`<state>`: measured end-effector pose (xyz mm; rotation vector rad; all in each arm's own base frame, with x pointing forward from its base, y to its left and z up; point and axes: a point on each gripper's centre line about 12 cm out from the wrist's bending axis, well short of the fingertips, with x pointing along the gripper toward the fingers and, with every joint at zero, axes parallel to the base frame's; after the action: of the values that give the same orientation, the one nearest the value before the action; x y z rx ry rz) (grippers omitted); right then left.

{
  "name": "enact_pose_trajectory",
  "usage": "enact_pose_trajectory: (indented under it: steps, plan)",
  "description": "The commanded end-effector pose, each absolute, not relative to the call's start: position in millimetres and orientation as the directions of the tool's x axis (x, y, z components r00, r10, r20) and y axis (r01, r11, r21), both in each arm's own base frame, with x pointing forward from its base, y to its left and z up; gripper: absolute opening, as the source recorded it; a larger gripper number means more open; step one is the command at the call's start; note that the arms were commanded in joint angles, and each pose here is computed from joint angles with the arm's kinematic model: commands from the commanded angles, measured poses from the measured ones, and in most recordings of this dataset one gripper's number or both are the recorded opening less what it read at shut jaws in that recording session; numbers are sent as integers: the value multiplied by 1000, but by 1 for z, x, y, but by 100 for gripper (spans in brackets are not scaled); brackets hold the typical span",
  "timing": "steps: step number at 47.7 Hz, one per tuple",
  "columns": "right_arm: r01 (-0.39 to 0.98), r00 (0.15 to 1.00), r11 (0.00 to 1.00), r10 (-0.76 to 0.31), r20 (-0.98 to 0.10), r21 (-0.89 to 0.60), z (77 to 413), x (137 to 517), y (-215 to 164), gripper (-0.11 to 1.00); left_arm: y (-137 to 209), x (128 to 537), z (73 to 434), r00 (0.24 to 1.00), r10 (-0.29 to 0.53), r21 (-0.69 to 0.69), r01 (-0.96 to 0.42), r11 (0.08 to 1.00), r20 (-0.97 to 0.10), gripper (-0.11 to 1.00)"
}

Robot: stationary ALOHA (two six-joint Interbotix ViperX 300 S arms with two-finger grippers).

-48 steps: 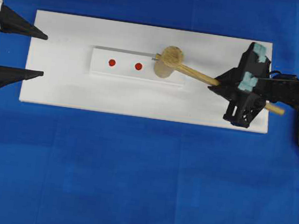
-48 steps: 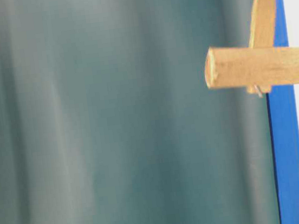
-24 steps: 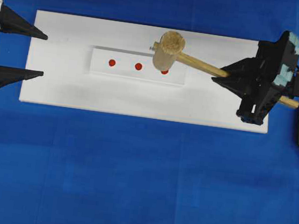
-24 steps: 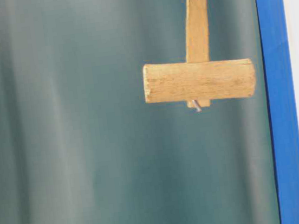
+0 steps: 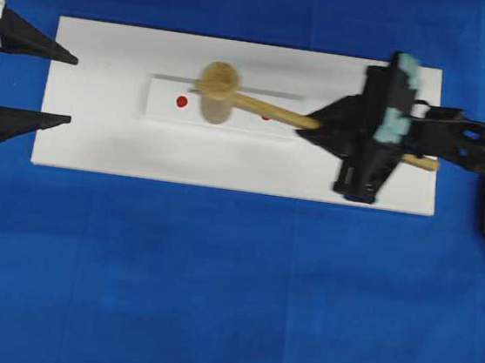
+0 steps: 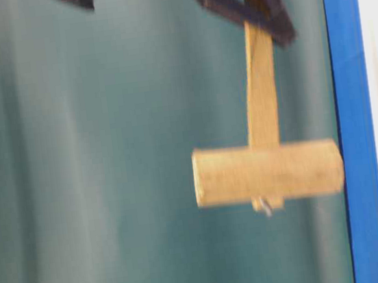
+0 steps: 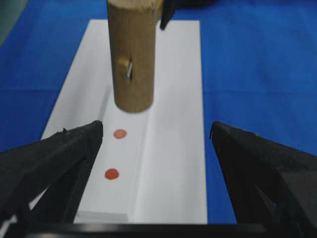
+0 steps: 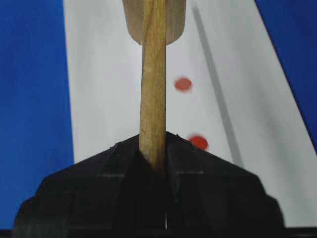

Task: Hit the mark with a hammer.
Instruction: 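Strike the dots again, moving the mallet head along the row, then bring the left gripper in and grasp the mallet head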

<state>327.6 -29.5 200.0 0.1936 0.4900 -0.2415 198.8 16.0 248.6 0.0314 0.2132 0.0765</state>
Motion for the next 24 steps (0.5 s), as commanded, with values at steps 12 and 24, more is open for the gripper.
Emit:
enact_pose_trajectory:
  steps: [12, 24]
  plan:
    - [217, 879, 969, -141, -455, 119, 218, 381, -25, 2, 19, 200, 251, 974, 91, 36, -86, 996, -206, 89]
    - [212, 878, 970, -137, -459, 116, 217, 382, -25, 2, 22, 204, 249, 975, 104, 37, -99, 994, -197, 89]
